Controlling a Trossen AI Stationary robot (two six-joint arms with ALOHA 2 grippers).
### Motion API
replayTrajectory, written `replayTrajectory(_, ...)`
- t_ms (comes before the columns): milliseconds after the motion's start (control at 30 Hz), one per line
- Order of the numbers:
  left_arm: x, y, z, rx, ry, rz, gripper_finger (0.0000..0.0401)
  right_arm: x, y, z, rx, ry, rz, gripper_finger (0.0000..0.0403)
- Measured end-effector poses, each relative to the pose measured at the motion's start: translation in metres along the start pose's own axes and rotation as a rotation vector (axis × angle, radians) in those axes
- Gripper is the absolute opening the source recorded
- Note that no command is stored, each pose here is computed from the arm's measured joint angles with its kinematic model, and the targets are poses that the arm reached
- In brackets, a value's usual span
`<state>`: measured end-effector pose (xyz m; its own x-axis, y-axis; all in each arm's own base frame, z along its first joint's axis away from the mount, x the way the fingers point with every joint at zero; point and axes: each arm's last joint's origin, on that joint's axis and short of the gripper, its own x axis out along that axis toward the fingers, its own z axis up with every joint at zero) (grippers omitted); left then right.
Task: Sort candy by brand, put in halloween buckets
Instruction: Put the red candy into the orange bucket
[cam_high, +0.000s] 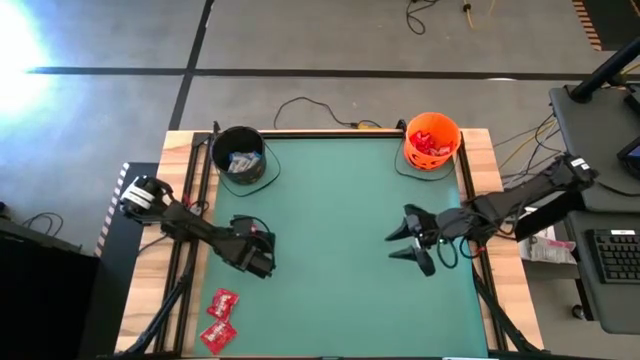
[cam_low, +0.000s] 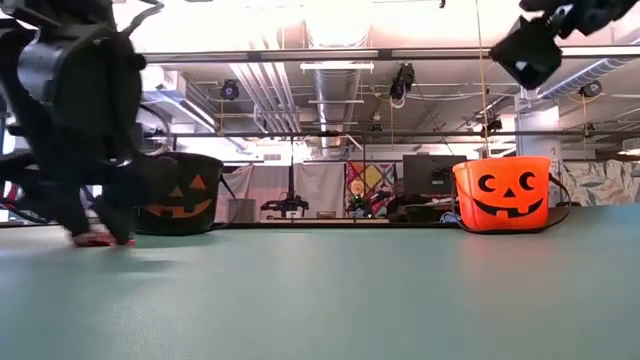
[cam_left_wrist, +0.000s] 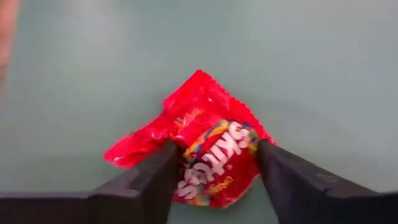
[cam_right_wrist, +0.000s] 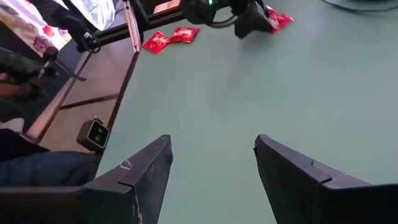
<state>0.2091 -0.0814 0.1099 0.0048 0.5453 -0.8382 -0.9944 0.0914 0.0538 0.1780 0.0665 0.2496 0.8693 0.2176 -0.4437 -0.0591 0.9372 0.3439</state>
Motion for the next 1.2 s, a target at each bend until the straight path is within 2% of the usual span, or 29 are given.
replayTrajectory(167, -0.007, -0.022, -0.001, 0.008, -0.092, -0.202, 0.0100, 0.010, 0.005, 0.006, -0.075, 0.029, 0.000, 0.0221)
replayTrajectory(267, -0.006, -0.037, -0.005, -0.009, -0.193, -0.403, 0.0026, 0.020, 0.004, 0.001, -0.132, 0.071, -0.016, 0.0221)
replayTrajectory(333, -0.008, -0.050, -0.007, -0.043, -0.258, -0.575, 0.0016, 0.027, 0.003, -0.003, -0.144, 0.103, -0.031, 0.0221)
replayTrajectory(433, -0.018, -0.064, -0.005, -0.044, -0.336, -0.815, 0.0030, 0.042, 0.002, -0.009, -0.156, 0.143, -0.047, 0.0221)
replayTrajectory(467, -0.023, -0.067, -0.002, -0.049, -0.369, -0.884, 0.0032, 0.048, 0.001, -0.012, -0.158, 0.152, -0.052, 0.0221)
replayTrajectory(533, -0.030, -0.069, 0.001, -0.035, -0.455, -0.955, 0.0032, 0.060, 0.000, -0.015, -0.163, 0.152, -0.078, 0.0221)
replayTrajectory(600, -0.032, -0.071, 0.002, 0.021, -0.536, -0.972, 0.0029, 0.073, -0.001, -0.020, -0.166, 0.147, -0.112, 0.0221)
replayTrajectory(700, -0.025, -0.077, -0.004, 0.130, -0.603, -0.932, 0.0026, 0.092, -0.003, -0.027, -0.199, 0.139, -0.148, 0.0221)
replayTrajectory(867, -0.011, -0.098, -0.022, 0.183, -0.570, -0.927, 0.0040, 0.117, -0.006, -0.036, -0.272, 0.167, -0.177, 0.0221)
replayTrajectory(1033, 0.000, -0.119, -0.041, 0.300, -0.481, -0.995, 0.0083, 0.138, -0.007, -0.038, -0.305, 0.196, -0.234, 0.0221)
replayTrajectory(1200, -0.004, -0.129, -0.048, 0.347, -0.453, -1.014, 0.0144, 0.159, -0.006, -0.039, -0.323, 0.227, -0.247, 0.0221)
